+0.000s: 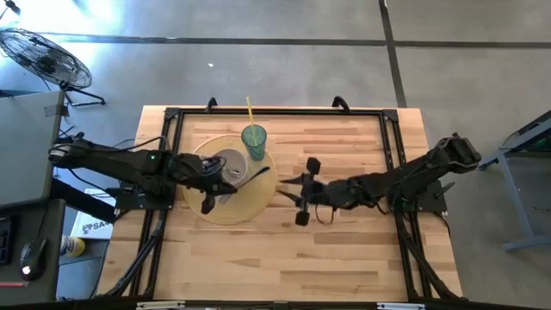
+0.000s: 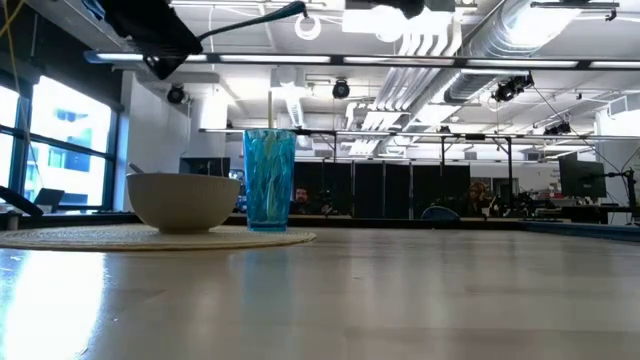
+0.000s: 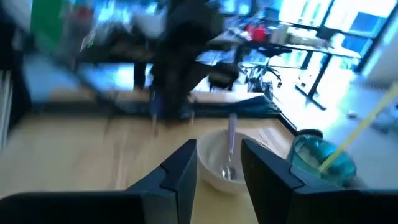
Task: Pick & Place Utensil
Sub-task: Put the blue fork into the white bowl, then return to Home Position
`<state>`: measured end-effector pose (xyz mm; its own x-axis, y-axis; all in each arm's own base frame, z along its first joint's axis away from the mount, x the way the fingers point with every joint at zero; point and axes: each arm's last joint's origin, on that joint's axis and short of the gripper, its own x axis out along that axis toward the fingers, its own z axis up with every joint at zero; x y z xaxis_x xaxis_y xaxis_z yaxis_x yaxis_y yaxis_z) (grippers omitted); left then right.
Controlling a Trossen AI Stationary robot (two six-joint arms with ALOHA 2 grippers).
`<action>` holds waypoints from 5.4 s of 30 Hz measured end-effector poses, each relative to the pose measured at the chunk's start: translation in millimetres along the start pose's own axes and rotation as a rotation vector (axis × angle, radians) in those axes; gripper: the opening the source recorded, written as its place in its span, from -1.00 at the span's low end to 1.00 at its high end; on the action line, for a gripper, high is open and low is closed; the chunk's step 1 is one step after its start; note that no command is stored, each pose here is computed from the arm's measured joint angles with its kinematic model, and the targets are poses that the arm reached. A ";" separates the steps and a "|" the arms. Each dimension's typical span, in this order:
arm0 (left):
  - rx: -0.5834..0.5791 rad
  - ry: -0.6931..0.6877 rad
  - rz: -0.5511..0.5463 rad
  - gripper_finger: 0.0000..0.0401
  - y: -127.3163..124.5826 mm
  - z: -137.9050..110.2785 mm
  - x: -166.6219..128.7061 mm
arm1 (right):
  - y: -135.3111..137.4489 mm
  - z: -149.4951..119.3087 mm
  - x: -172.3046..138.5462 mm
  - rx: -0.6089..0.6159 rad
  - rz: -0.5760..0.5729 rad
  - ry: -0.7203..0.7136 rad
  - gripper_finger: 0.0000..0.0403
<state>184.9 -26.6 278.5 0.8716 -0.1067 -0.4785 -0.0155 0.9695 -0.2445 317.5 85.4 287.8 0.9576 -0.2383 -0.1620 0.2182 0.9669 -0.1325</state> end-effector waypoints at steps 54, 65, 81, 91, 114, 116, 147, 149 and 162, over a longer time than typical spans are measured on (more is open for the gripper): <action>0.130 -0.021 -0.046 -1.00 -2.5 4.2 17.5 | -38.6 -18.4 37.7 0.470 0.179 -0.216 -0.96; 0.107 -0.037 0.007 -0.80 -1.0 5.0 17.0 | -21.0 -17.8 28.7 0.455 0.017 -0.227 -0.97; 0.143 -0.117 0.211 -0.58 6.8 3.3 -28.1 | 4.0 -62.7 44.0 0.689 -0.433 -0.237 -0.99; 0.031 -0.117 0.398 -0.59 16.8 -10.6 -58.3 | 11.6 -69.6 95.9 0.738 -0.611 -0.304 -0.99; -0.036 -0.015 0.367 -0.59 18.4 -21.4 -59.7 | 5.8 -97.0 156.1 0.841 -0.673 -0.224 -0.98; -0.036 -0.014 0.366 -0.59 18.4 -21.4 -59.6 | 4.1 -103.8 159.9 0.856 -0.657 -0.212 -0.98; -0.115 -0.113 0.306 -0.59 18.4 -22.4 -81.1 | 6.0 -106.7 161.8 0.708 -0.562 -0.094 -0.53; -0.126 -0.129 0.290 -0.59 18.3 -22.7 -85.0 | 5.2 -102.3 159.7 0.701 -0.545 -0.075 -0.48; -0.173 -0.180 0.247 -0.59 18.4 -24.3 -96.4 | 4.2 -52.4 110.9 0.375 -0.427 0.212 -0.45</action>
<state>88.6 -3.8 299.6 0.9032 0.1818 -0.3888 -0.3060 0.9080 -0.2862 414.8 58.2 218.0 0.7209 -0.5880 -0.3669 0.6632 0.7389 0.1190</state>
